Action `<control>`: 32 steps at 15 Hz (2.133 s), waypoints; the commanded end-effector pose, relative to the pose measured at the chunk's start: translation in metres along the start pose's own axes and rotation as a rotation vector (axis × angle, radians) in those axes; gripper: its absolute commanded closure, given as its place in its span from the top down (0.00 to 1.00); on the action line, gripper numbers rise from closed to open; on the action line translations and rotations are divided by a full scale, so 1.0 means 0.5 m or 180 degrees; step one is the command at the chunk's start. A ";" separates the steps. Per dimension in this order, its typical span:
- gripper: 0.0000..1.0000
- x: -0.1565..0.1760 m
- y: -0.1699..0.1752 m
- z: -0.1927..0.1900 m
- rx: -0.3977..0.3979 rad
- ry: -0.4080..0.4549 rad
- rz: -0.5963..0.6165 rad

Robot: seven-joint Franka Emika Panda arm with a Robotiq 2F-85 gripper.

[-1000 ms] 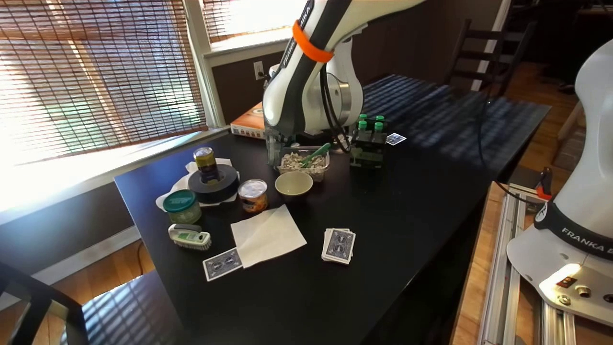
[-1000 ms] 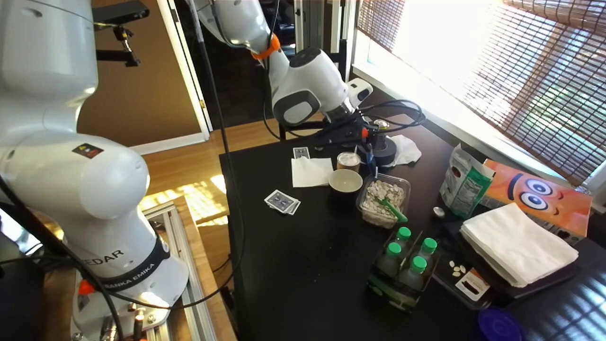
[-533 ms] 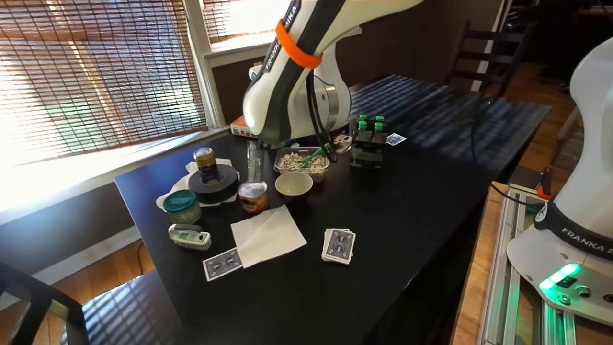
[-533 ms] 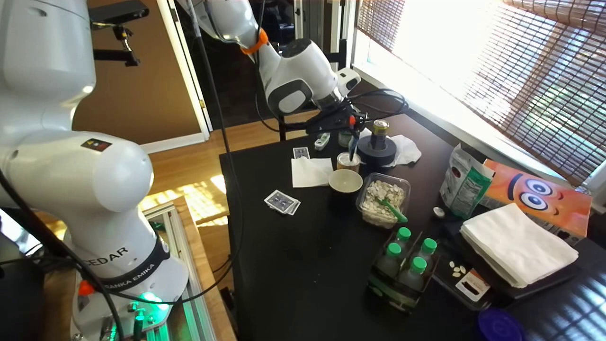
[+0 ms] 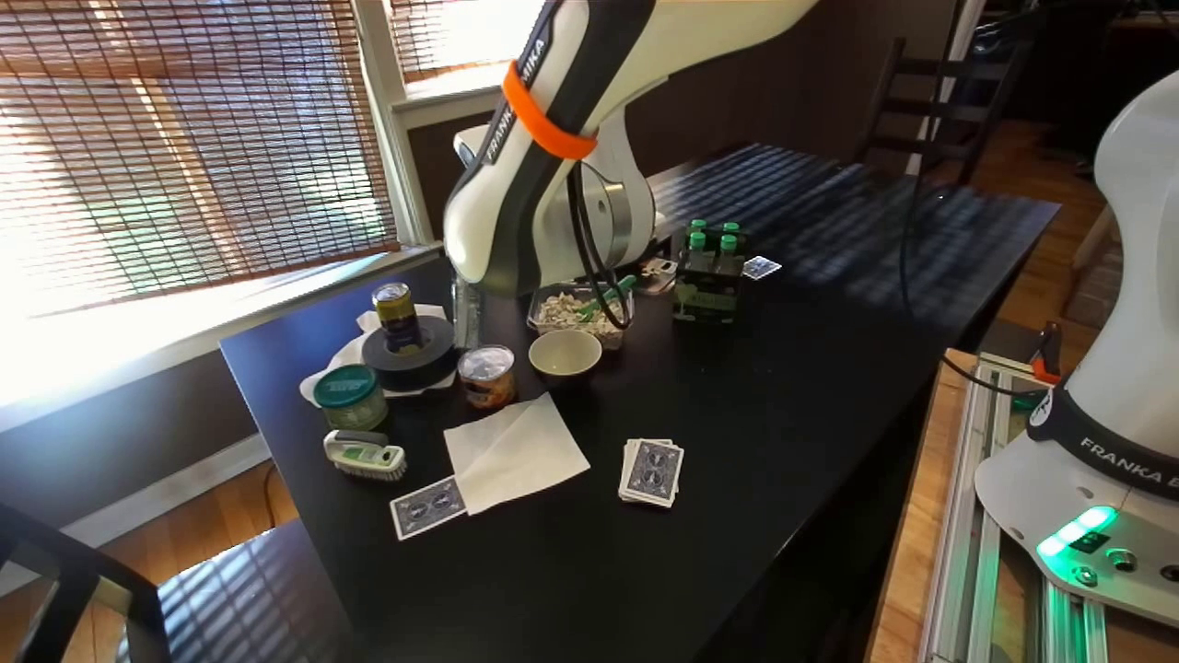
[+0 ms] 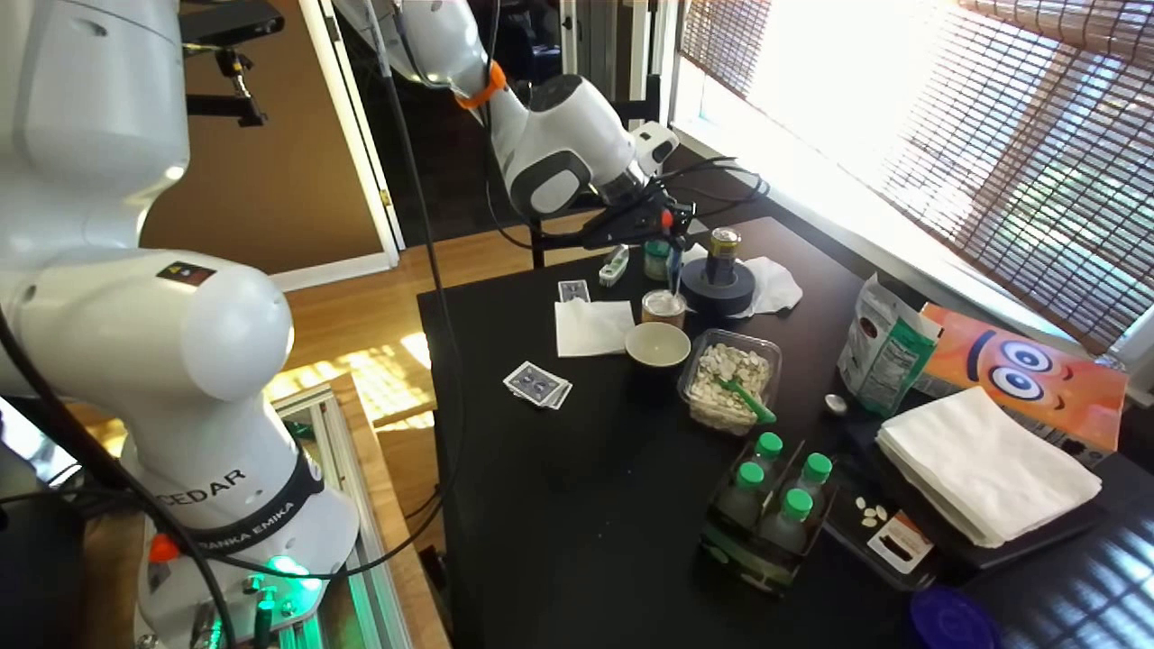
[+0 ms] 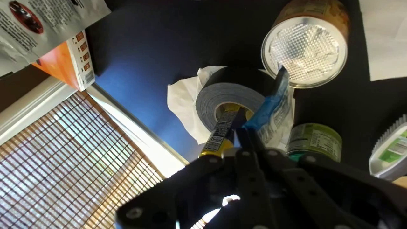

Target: Remove the blue packet from the ceramic bowl and put it on the orange can

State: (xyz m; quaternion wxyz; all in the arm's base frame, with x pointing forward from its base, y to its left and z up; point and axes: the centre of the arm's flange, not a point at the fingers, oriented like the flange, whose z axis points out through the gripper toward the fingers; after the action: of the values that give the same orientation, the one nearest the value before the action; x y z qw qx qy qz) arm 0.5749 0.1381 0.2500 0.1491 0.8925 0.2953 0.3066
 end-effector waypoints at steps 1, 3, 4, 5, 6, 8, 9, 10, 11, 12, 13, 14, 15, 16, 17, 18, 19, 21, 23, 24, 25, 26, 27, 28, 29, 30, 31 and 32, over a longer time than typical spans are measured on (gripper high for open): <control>0.00 0.017 -0.021 0.034 -0.0209 0.0065 -0.0012; 0.00 0.021 -0.021 0.043 -0.0285 0.0078 -0.0004; 0.00 0.022 -0.020 0.048 -0.0319 0.0077 -0.0002; 0.00 0.021 -0.020 0.055 -0.0357 0.0073 -0.0013; 0.00 0.019 -0.019 0.064 -0.0382 0.0046 -0.0024; 0.00 0.012 -0.018 0.080 -0.0416 -0.0017 -0.0041; 0.00 0.008 -0.017 0.085 -0.0437 -0.0036 -0.0053; 0.00 0.004 -0.016 0.090 -0.0453 -0.0056 -0.0080; 0.00 0.000 -0.015 0.093 -0.0467 -0.0071 -0.0100; 0.00 -0.003 -0.015 0.096 -0.0471 -0.0085 -0.0127; 0.00 -0.006 -0.016 0.097 -0.0460 -0.0090 -0.0165; 0.00 -0.008 -0.018 0.097 -0.0450 -0.0098 -0.0180; 0.00 -0.009 -0.021 0.097 -0.0448 -0.0105 -0.0187; 0.00 -0.009 -0.026 0.097 -0.0435 -0.0115 -0.0201; 0.00 -0.008 -0.028 0.094 -0.0426 -0.0120 -0.0219; 0.00 -0.006 -0.028 0.090 -0.0408 -0.0130 -0.0246; 0.00 -0.005 -0.029 0.086 -0.0386 -0.0143 -0.0264; 0.00 -0.001 -0.027 0.073 -0.0379 -0.0164 -0.0335; 0.00 0.002 -0.022 0.061 -0.0396 -0.0193 -0.0442; 0.00 0.003 -0.020 0.055 -0.0403 -0.0206 -0.0501; 0.00 0.003 -0.016 0.049 -0.0402 -0.0211 -0.0555; 0.00 0.004 -0.014 0.043 -0.0393 -0.0213 -0.0598; 0.00 0.004 -0.013 0.037 -0.0385 -0.0213 -0.0640; 0.00 0.004 -0.015 0.034 -0.0382 -0.0218 -0.0693; 0.00 0.004 -0.017 0.032 -0.0364 -0.0226 -0.0744; 0.00 0.004 -0.022 0.030 -0.0354 -0.0224 -0.0795; 0.00 0.003 -0.028 0.027 -0.0322 -0.0225 -0.0859; 0.00 0.002 -0.034 0.025 -0.0289 -0.0225 -0.0921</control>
State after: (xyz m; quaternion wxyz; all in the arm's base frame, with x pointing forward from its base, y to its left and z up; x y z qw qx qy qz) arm 0.5887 0.1470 0.2266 0.2461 0.8517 0.3686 0.2796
